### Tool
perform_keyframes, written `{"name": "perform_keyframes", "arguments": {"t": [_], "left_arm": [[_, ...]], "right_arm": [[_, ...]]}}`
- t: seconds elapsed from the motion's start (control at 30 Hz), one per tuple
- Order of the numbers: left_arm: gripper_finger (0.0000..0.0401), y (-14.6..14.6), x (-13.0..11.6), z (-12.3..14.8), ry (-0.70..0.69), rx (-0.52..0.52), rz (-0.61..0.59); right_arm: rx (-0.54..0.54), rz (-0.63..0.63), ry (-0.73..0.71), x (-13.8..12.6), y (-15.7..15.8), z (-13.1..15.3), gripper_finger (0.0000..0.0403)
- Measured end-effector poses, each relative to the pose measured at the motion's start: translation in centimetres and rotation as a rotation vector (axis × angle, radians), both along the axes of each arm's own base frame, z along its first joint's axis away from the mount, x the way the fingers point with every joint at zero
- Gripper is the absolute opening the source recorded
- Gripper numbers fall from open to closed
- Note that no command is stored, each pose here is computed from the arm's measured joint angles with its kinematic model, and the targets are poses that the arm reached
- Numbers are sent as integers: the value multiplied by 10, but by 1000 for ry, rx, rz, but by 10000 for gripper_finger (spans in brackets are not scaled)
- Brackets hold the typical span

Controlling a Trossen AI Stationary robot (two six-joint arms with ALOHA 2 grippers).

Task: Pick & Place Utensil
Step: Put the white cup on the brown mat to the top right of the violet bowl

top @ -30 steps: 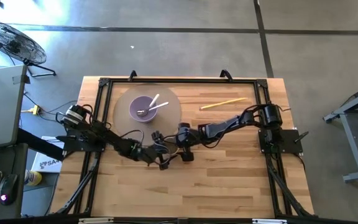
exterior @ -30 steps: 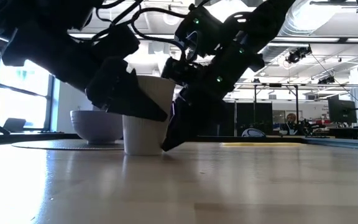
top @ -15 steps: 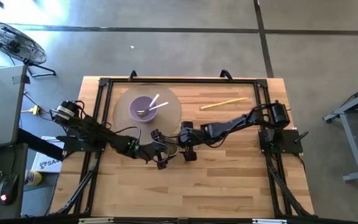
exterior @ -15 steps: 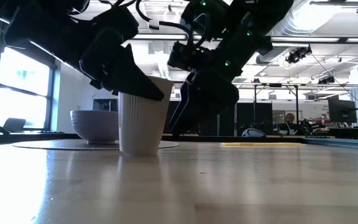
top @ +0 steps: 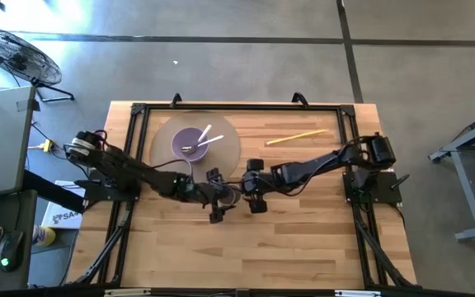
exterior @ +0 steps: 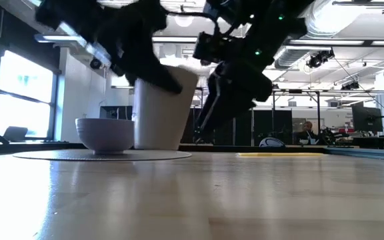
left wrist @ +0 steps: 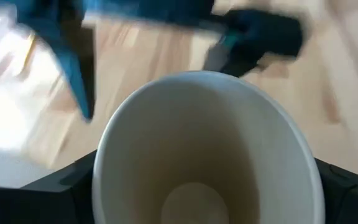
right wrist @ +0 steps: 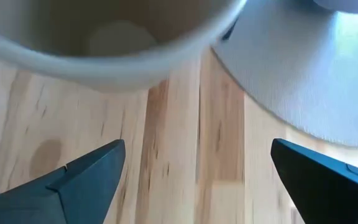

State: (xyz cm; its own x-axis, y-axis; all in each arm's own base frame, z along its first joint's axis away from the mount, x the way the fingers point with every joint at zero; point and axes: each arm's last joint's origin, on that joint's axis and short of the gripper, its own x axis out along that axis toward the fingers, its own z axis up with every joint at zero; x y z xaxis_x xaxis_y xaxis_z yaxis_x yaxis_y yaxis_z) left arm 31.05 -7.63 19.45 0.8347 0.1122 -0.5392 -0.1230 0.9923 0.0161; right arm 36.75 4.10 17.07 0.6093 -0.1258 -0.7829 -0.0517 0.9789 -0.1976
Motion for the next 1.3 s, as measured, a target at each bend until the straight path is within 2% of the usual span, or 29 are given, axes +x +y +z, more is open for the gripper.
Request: {"name": "perform_keyframes", "arguments": {"t": [0.07,0.23,0.33,0.57,0.67,0.87,1.03,1.3], "left_arm": [[345,6,4,17,37,21,-18],[342,41,1,57,93,105,46],[341,67,-3,80,20,100,73],[341,126,-19,96,-12,94,95],[340,156,-25,97,-1,87,133],[340,218,-37,132,-111,124,194],[340,272,-44,135,-114,110,238],[340,342,-60,94,-40,60,226]], "right_arm": [[4,-10,5,-3,2,-1,397],[-27,-77,15,-14,10,-13,397],[-36,-103,54,-25,17,-26,397],[-65,-181,15,-46,25,-31,397],[-62,-192,-60,-50,26,-23,397],[-56,-201,-163,-55,20,-11,397],[-45,-210,-216,-53,12,-10,397],[-18,-244,-225,-51,4,-9,397]]}}
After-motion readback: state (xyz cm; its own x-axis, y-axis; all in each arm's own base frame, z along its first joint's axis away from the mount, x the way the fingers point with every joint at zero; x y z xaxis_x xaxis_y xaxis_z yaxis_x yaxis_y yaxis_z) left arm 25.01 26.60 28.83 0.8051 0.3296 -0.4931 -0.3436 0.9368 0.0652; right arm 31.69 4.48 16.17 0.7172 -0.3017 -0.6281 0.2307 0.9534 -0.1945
